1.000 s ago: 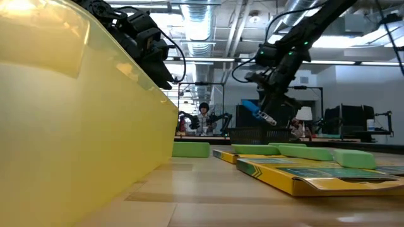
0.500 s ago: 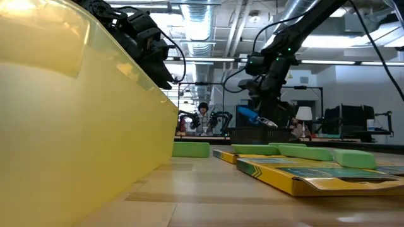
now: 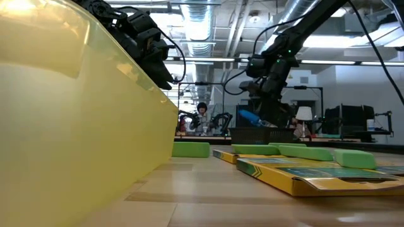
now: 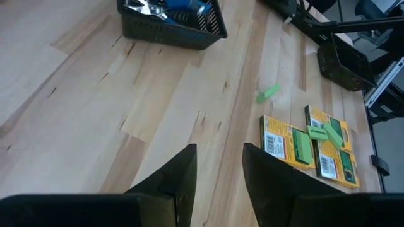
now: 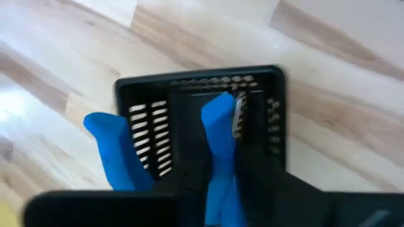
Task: Pick & Place School Supplies
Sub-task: Put the blue punch plier into the top black bin, then put the green eraser into the bottom black bin
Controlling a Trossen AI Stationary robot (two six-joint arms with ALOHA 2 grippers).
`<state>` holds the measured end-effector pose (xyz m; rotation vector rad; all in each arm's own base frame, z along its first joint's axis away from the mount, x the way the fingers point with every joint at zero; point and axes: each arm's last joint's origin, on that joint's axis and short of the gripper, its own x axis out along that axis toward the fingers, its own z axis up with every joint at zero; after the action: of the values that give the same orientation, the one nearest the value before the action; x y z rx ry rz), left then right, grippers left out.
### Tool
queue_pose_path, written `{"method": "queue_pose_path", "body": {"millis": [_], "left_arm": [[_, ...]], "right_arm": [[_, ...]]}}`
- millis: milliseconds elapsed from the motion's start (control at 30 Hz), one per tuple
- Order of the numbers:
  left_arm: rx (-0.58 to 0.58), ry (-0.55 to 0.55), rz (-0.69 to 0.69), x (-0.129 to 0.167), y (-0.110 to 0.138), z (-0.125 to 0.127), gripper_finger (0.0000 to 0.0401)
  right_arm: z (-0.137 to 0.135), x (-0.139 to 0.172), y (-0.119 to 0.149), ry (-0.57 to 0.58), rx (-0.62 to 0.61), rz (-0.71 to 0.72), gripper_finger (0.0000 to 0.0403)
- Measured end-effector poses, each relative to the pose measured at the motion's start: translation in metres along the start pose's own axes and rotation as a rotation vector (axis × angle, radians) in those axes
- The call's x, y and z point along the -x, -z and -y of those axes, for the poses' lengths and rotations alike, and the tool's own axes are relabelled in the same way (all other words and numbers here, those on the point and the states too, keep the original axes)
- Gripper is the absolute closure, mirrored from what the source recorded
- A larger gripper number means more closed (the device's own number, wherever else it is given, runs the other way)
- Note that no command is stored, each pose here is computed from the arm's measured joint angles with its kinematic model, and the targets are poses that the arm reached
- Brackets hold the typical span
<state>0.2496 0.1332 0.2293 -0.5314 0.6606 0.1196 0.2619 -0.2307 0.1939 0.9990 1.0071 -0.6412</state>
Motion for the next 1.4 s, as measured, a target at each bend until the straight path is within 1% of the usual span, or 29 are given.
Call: {"method": "queue_pose_path", "body": {"millis": [100, 167, 233, 333, 467, 633, 767, 833, 900, 1033, 1167, 1267, 1333, 1400], "left_arm": [[0.000, 0.000, 0.000, 0.000, 0.000, 0.000, 0.0280], [0.001, 0.000, -0.001, 0.000, 0.000, 0.000, 0.0280], [0.001, 0.000, -0.001, 0.000, 0.000, 0.000, 0.0280], [0.003, -0.001, -0.004, 0.000, 0.000, 0.000, 0.0280], [0.004, -0.001, -0.005, 0.000, 0.001, 0.000, 0.0280], [-0.008, 0.001, 0.003, 0.000, 0.000, 0.000, 0.0280], [-0.025, 0.020, 0.051, 0.003, -0.005, 0.003, 0.0280], [-0.020, 0.052, 0.104, 0.007, -0.011, 0.006, 0.0280], [-0.025, 0.099, 0.185, 0.013, -0.020, 0.012, 0.0280], [-0.039, 0.179, 0.364, 0.031, -0.037, 0.027, 0.0280], [-0.034, 0.308, 0.528, 0.054, -0.051, 0.045, 0.0280], [-0.022, 0.403, 0.621, 0.072, -0.057, 0.060, 0.0280], [-0.035, 0.466, 0.676, 0.084, -0.058, 0.072, 0.0280], [-0.040, 0.515, 0.691, 0.093, -0.056, 0.083, 0.0280]], "right_arm": [[0.000, 0.000, 0.000, -0.004, 0.005, -0.001, 0.0265], [0.000, 0.001, 0.000, -0.004, 0.007, 0.001, 0.0237], [0.000, 0.002, 0.000, -0.004, 0.011, 0.003, 0.0218], [-0.002, 0.004, -0.002, -0.007, 0.018, 0.012, 0.0202], [-0.005, 0.010, -0.007, -0.014, 0.026, 0.031, 0.0197], [-0.017, 0.030, -0.020, -0.040, 0.062, 0.069, 0.0207], [-0.037, 0.063, -0.029, -0.136, 0.116, 0.150, 0.0218], [-0.048, 0.082, -0.029, -0.180, 0.161, 0.195, 0.0223], [-0.061, 0.102, -0.024, -0.214, 0.213, 0.246, 0.0228], [-0.084, 0.134, -0.002, -0.294, 0.315, 0.288, 0.0238], [-0.103, 0.149, 0.036, -0.300, 0.393, 0.201, 0.0244], [-0.121, 0.152, 0.068, -0.291, 0.456, 0.111, 0.0248], [-0.134, 0.149, 0.091, -0.267, 0.499, 0.067, 0.0250], [-0.144, 0.143, 0.115, -0.231, 0.545, 0.046, 0.0253]]}}
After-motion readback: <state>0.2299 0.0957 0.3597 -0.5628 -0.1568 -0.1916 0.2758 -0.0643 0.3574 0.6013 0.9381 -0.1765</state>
